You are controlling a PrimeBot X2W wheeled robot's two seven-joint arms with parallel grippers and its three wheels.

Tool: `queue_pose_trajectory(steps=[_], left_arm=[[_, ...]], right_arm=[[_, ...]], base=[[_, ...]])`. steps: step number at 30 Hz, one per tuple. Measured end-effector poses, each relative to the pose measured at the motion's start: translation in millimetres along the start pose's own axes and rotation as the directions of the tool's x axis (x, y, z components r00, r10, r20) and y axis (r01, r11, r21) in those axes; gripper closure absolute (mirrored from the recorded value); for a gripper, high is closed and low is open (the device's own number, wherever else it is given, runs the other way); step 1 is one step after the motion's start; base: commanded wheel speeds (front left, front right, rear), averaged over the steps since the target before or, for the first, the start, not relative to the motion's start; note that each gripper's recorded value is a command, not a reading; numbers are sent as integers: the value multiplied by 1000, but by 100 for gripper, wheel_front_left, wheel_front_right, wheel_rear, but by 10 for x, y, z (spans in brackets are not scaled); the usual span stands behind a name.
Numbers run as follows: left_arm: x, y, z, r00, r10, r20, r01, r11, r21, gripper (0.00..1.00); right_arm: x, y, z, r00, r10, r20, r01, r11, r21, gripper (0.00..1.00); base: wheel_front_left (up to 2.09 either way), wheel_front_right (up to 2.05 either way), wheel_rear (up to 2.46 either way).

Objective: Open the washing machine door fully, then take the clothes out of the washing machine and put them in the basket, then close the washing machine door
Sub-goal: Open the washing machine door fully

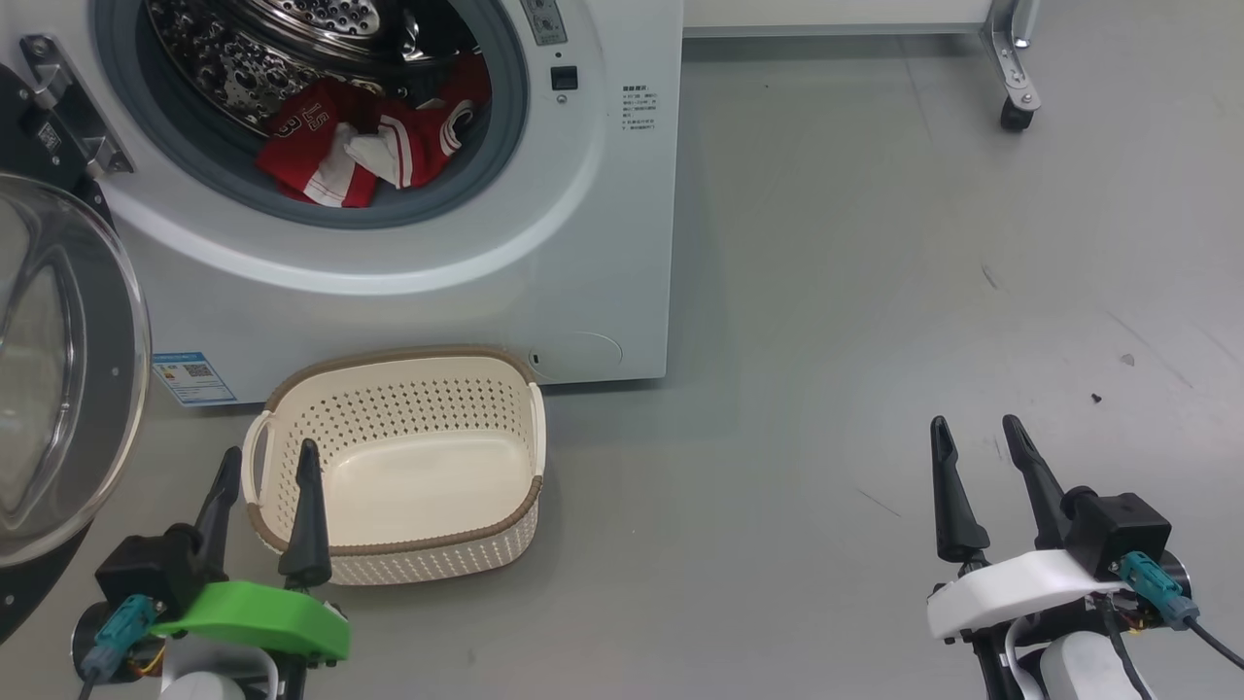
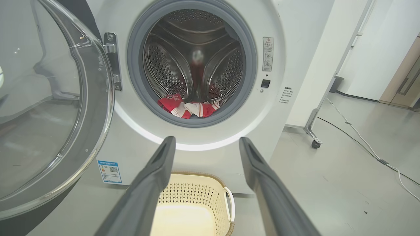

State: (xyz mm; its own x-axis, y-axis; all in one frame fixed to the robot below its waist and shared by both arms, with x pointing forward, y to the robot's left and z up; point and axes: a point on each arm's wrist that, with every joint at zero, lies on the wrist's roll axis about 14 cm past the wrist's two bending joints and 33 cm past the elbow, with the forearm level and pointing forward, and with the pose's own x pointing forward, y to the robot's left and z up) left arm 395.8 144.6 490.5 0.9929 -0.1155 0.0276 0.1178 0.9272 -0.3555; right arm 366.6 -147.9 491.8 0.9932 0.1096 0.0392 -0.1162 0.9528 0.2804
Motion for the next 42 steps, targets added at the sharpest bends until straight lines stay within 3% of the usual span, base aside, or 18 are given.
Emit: queue_pose_trajectory(steps=[42], left_arm=[[-119, -14, -96, 1000, -1, -26, 2, 999, 39, 0]], right_arm=[[-27, 21, -50, 1000, 0, -13, 0, 1000, 5, 0]], base=[[0, 0, 0]])
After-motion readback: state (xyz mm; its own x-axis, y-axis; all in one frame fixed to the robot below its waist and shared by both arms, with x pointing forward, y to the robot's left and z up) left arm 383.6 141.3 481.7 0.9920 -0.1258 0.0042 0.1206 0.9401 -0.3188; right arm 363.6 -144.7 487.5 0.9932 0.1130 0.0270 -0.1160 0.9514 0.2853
